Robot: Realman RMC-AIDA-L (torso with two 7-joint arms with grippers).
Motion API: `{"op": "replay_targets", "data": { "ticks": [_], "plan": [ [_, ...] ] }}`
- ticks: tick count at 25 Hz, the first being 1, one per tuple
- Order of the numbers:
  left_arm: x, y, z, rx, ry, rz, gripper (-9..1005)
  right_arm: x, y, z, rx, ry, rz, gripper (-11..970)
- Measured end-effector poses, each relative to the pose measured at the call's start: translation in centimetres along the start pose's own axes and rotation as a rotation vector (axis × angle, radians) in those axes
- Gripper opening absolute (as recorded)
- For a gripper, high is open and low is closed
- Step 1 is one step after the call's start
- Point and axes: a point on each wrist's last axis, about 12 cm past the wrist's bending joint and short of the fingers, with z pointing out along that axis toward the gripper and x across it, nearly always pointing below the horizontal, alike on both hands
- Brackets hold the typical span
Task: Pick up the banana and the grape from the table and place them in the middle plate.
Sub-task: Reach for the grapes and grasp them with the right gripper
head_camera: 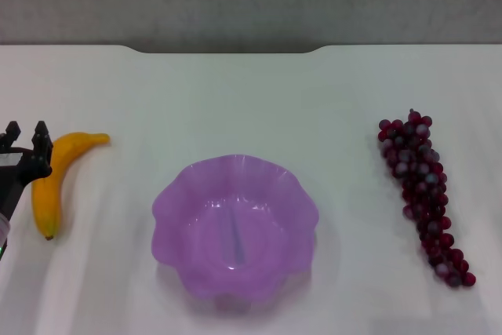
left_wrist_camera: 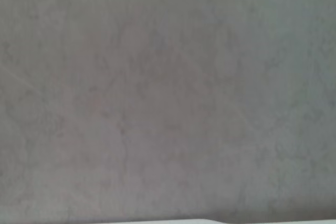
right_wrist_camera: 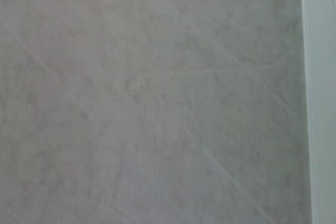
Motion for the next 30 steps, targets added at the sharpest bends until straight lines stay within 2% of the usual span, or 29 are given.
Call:
{"op": "replay_targets", "data": {
  "ticks": [5,11,16,21,30],
  "plan": [
    [-0.1,-0.2,-0.2,0.0,-0.015,-0.003,364,-0.1,0.0,0.4,0.012,0.003,0.013,324],
    [0.0,0.0,-0.1,-0.008,-0.006,-0.007,611,0.2,-0.1,0.8,0.033,0.04,0.025,538],
    [0.1,0.0,-0.1,-0.005,0.002,-0.001,840,0.8,0.5,1.1,0.001,0.105,0.013,777],
    [0.1,-0.1,-0.1,0.002,0.003,0.005,878,1.8,1.5,1.8,-0.05,0.213,-0.01,890],
    [0.0,-0.2,0.0,0.008,0.001,0.008,872,2.5,3.3,3.0,-0.16,0.328,-0.087,893]
  ]
}}
